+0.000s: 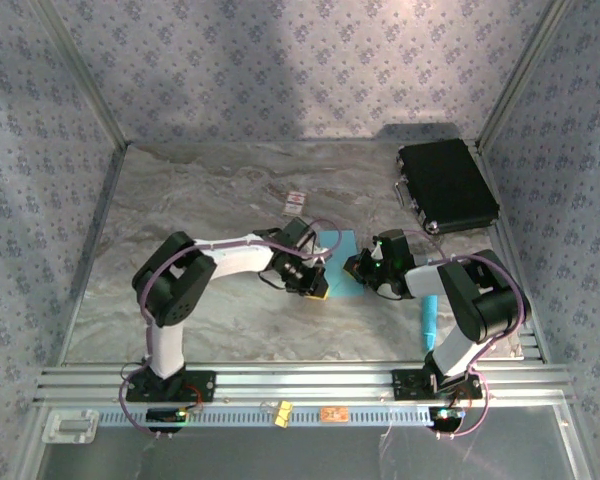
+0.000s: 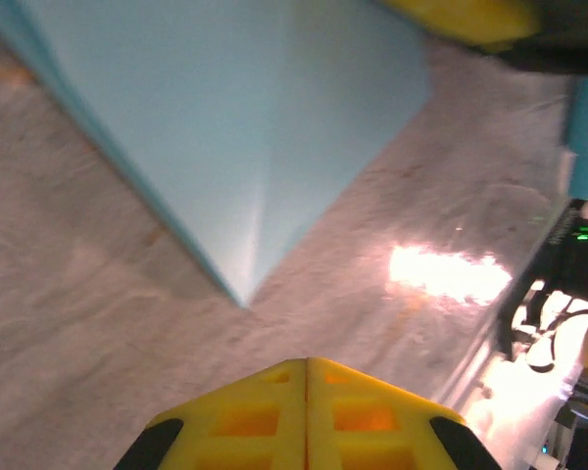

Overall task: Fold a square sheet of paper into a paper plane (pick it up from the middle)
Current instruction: Fold the triangle a second time at the center of the table.

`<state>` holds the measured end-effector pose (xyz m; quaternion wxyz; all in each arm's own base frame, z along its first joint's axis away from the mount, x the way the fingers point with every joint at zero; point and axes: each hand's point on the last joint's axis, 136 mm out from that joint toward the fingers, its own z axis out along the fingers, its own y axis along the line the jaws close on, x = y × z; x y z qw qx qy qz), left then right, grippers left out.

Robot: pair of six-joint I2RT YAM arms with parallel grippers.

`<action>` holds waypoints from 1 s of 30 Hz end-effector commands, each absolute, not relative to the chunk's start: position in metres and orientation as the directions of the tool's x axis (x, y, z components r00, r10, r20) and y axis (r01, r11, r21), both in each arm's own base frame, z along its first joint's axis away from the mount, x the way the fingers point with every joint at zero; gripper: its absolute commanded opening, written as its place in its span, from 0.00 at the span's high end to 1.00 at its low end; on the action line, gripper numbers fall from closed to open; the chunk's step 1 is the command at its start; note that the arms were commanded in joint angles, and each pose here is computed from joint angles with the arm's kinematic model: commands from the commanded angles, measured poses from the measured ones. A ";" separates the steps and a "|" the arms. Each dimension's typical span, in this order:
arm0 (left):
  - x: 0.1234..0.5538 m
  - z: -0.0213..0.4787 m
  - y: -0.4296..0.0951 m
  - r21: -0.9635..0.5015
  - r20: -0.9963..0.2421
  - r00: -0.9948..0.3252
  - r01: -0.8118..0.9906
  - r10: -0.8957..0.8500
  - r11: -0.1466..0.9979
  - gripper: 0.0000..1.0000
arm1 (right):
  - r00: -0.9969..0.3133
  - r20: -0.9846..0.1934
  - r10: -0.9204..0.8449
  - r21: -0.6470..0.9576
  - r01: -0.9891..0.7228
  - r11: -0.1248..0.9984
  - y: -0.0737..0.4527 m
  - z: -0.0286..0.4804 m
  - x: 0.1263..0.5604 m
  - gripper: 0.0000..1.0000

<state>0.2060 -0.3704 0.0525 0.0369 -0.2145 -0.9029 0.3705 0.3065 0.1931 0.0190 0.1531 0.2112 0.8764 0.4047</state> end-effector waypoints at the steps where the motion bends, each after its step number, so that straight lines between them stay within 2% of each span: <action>1: 0.223 0.087 -0.389 -0.719 -0.194 -0.889 0.417 0.415 0.556 0.93 | -0.846 0.003 0.533 0.645 0.409 0.646 0.169 -0.026 0.272 0.95; 8: 0.256 0.060 -0.407 -0.695 -0.166 -0.913 0.376 0.373 0.613 0.93 | -0.842 0.013 0.539 0.648 0.418 0.637 0.169 -0.028 0.272 0.95; 19: 0.238 -0.006 -0.373 -0.586 -0.005 -0.924 0.312 0.382 0.748 0.97 | -0.853 -0.031 0.522 0.707 0.350 0.615 0.177 -0.007 0.285 0.93; 25: 0.237 -0.004 -0.368 -0.575 -0.021 -0.923 0.326 0.384 0.750 0.98 | -0.864 -0.131 0.486 0.734 0.244 0.633 0.181 0.021 0.296 0.91; 30: 0.237 -0.002 -0.371 -0.583 -0.031 -0.921 0.331 0.387 0.742 0.98 | -0.899 -0.150 0.411 0.748 0.169 0.642 0.202 0.027 0.292 0.91</action>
